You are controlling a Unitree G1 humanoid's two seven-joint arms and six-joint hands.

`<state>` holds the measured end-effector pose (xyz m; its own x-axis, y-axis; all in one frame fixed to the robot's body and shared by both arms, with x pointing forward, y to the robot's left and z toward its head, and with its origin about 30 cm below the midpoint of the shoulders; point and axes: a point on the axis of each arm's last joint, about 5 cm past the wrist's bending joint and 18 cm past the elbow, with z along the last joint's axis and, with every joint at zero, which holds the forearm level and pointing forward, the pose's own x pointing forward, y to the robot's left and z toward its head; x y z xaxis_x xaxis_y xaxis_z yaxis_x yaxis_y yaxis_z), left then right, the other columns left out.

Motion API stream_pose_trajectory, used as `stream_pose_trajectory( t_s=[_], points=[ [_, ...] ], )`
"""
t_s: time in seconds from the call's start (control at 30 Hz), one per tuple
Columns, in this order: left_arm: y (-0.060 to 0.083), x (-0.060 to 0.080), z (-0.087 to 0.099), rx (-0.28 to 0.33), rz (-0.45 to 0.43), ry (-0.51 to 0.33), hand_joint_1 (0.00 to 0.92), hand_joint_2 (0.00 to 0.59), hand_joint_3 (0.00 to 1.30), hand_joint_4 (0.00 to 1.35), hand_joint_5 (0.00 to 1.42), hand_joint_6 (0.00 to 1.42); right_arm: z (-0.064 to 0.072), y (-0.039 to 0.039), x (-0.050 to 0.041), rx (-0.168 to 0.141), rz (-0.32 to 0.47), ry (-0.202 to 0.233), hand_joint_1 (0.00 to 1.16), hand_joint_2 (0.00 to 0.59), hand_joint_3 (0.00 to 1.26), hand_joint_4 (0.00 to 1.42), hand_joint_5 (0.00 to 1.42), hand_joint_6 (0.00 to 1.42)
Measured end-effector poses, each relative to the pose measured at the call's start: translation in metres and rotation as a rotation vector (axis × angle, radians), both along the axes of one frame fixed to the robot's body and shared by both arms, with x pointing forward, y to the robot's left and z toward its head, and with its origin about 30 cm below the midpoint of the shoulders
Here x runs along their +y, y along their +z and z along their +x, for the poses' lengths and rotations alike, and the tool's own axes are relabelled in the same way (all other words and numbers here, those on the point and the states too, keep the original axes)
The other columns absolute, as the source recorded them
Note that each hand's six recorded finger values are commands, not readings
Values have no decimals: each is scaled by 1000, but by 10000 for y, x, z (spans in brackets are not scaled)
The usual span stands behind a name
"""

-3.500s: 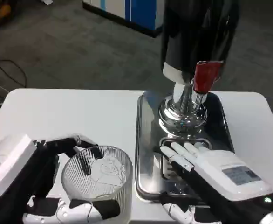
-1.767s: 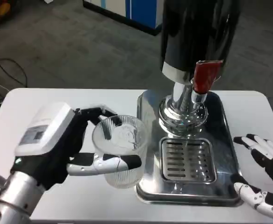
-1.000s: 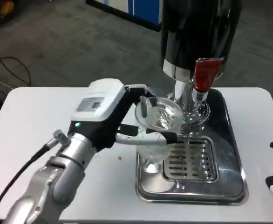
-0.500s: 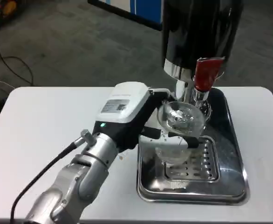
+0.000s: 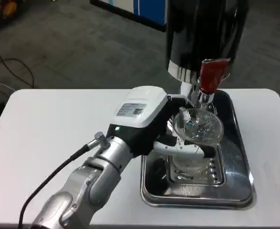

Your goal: Grasp the cup under the faucet to collect the drink, then remove the cup.

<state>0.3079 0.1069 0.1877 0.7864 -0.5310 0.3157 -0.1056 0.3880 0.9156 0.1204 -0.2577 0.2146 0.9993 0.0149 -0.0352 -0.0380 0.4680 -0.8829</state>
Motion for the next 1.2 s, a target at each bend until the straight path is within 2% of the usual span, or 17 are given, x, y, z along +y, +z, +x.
stream_pose_trajectory(
  t_s=[0.07, 0.1, 0.13, 0.3, 0.5, 0.83, 1.0, 1.2],
  points=[
    [15, -2, -4, 0, 8, 5, 234, 62, 581, 512, 733, 1180, -1, -1, -1, 1, 2, 1, 278, 461, 120, 9, 14, 0],
    [19, -1, -6, -1, 11, 10, 218, 56, 539, 431, 633, 1043, -1, -1, -1, 2, 3, 2, 278, 461, 122, 11, 16, 0],
    [23, 0, -9, -3, 11, 13, 208, 52, 515, 384, 578, 973, -1, -1, -1, 2, 3, 2, 278, 461, 123, 11, 18, 0],
    [26, 24, -26, -8, 15, 32, 190, 63, 479, 306, 471, 839, 1, 1, -3, 2, 9, 8, 277, 461, 135, 12, 27, 0],
    [50, 37, -42, -22, 14, 37, 189, 65, 443, 266, 427, 753, 4, 0, -7, 5, 14, 11, 277, 461, 138, 18, 32, 0],
    [40, 66, -98, -15, 14, 25, 194, 76, 392, 240, 405, 733, 12, -6, -2, 8, 17, 16, 277, 461, 146, 22, 38, 0],
    [72, 101, -176, -32, -33, 9, 185, 79, 342, 236, 410, 733, 16, -7, 2, 8, 18, 19, 277, 461, 162, 24, 42, 0],
    [183, 257, -298, -80, -77, 20, 181, 79, 323, 233, 410, 733, 23, -14, 13, 8, 20, 25, 277, 461, 165, 31, 48, 0]
  ],
)
